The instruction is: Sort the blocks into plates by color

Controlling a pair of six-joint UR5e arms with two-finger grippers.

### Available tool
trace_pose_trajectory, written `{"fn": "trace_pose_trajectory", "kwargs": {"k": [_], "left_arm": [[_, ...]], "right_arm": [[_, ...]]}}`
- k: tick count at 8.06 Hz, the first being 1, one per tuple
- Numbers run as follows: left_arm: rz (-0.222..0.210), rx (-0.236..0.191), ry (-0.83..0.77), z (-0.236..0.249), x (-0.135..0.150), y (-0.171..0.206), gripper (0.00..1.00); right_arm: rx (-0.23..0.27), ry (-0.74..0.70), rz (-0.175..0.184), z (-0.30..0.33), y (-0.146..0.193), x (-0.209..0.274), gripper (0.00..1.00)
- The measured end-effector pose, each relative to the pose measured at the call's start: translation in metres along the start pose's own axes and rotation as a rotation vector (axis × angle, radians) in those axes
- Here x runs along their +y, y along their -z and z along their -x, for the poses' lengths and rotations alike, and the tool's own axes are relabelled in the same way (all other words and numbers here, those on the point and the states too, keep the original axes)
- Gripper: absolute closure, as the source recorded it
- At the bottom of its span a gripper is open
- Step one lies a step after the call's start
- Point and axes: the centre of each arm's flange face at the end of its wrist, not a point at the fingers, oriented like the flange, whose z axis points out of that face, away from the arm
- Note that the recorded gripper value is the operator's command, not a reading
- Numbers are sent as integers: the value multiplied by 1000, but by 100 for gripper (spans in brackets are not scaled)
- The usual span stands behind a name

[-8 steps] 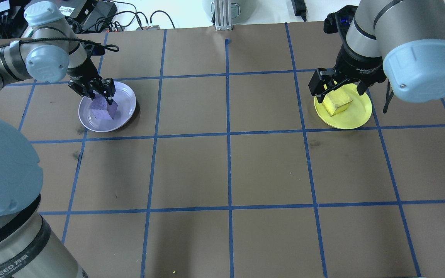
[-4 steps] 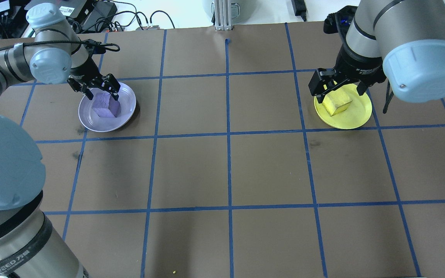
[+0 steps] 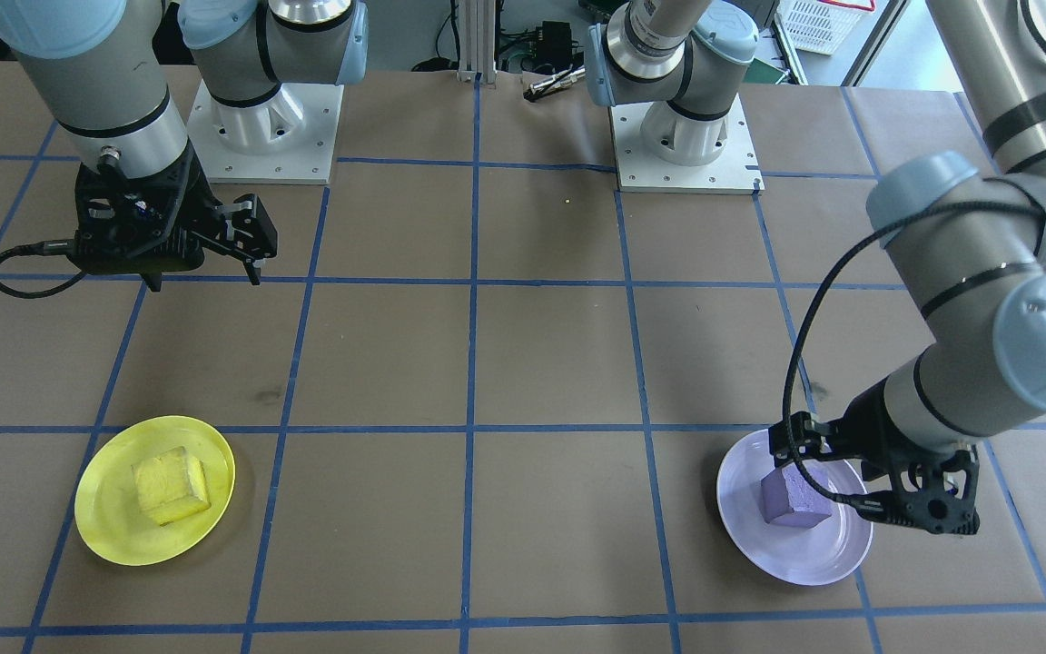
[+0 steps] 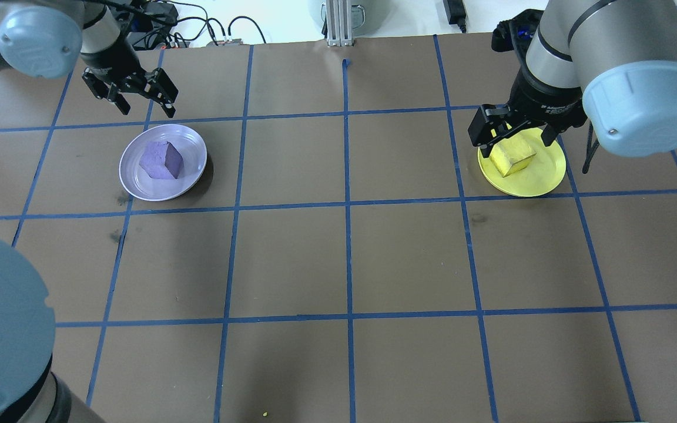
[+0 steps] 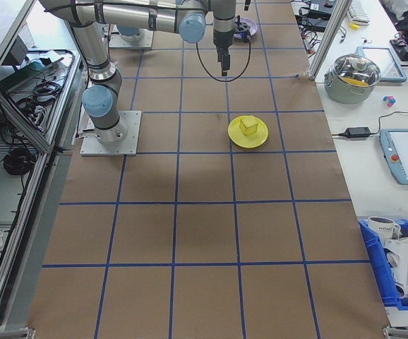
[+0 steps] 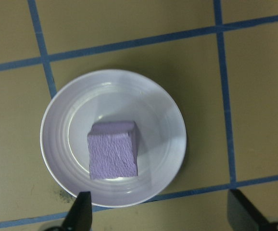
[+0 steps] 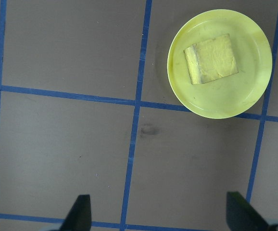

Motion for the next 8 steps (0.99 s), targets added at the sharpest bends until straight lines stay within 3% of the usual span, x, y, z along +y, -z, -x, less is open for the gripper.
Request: {"fn": "trace_pose_trajectory", "kwargs": {"k": [2,4,7,8], "left_arm": [[-54,-17,27,-34,44,89,0],[-114,-29,64,-77,91,149,0],[-117,-29,65,-127,122,151,0],[-125,-30,59,-131,126,152,0]], "right_arm": [[-10,8,3,1,-1,0,0],[-19,14,2,2,1,2,0],[-106,51,-3,13,1,2,0],[-113,59,-3,14,0,2,0]]}}
